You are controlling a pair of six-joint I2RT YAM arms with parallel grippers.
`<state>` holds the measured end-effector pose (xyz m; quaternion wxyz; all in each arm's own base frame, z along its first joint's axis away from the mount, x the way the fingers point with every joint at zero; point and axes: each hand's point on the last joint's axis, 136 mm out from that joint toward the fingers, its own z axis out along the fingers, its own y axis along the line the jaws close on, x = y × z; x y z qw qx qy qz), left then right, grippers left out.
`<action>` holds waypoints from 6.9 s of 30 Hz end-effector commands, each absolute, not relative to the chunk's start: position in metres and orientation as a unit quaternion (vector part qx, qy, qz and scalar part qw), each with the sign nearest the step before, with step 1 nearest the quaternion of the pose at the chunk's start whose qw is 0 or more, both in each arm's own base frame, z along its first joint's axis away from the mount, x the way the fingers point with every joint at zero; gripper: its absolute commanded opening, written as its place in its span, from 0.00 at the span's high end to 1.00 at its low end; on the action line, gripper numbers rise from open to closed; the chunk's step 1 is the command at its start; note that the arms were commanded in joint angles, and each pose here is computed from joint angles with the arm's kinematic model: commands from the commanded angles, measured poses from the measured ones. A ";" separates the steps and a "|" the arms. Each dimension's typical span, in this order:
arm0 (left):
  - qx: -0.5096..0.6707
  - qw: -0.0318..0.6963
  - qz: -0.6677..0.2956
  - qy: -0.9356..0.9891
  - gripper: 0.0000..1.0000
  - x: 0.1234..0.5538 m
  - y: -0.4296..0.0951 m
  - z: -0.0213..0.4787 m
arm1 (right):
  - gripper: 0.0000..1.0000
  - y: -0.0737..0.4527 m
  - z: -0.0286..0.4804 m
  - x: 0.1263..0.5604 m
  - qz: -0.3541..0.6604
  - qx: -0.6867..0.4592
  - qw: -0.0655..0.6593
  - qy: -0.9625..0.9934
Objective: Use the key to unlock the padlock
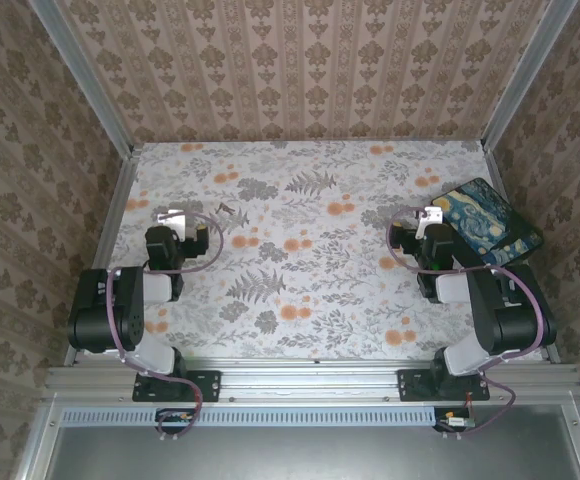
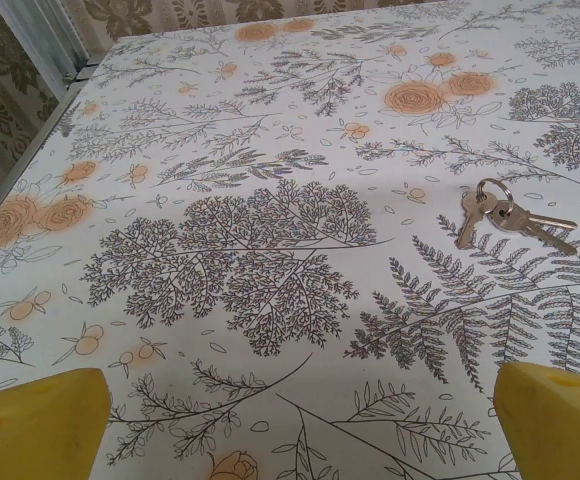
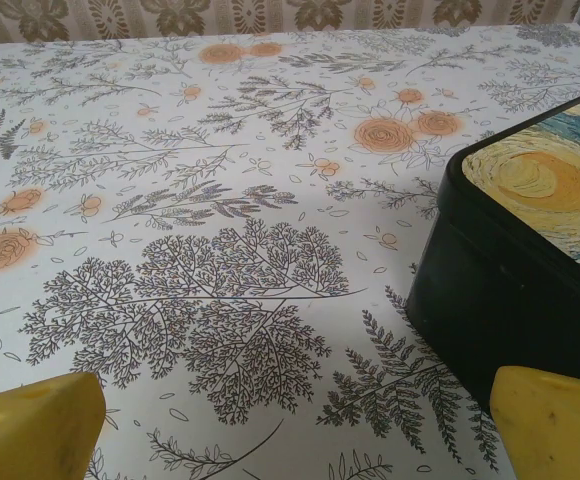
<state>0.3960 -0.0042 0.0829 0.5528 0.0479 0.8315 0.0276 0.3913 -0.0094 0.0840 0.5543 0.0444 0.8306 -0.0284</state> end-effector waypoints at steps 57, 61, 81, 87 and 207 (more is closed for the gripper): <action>-0.064 0.465 -0.031 0.883 0.00 0.386 -0.019 0.188 | 0.00 -0.209 0.152 0.376 -0.130 0.325 0.332 0.876; -0.018 0.460 -0.059 0.886 0.00 0.377 -0.056 0.187 | 0.00 -0.227 0.134 0.383 -0.115 0.338 0.317 0.879; 0.063 0.431 -0.057 0.898 0.00 0.383 -0.110 0.178 | 0.02 -0.239 0.087 0.389 -0.024 0.350 0.248 0.903; 0.078 0.420 -0.049 0.903 0.00 0.385 -0.123 0.180 | 0.08 -0.191 0.069 0.366 0.069 0.388 0.197 0.898; -0.258 0.180 -0.028 0.949 0.76 0.488 -0.100 0.036 | 0.24 0.263 0.144 0.326 0.258 -0.059 0.219 0.939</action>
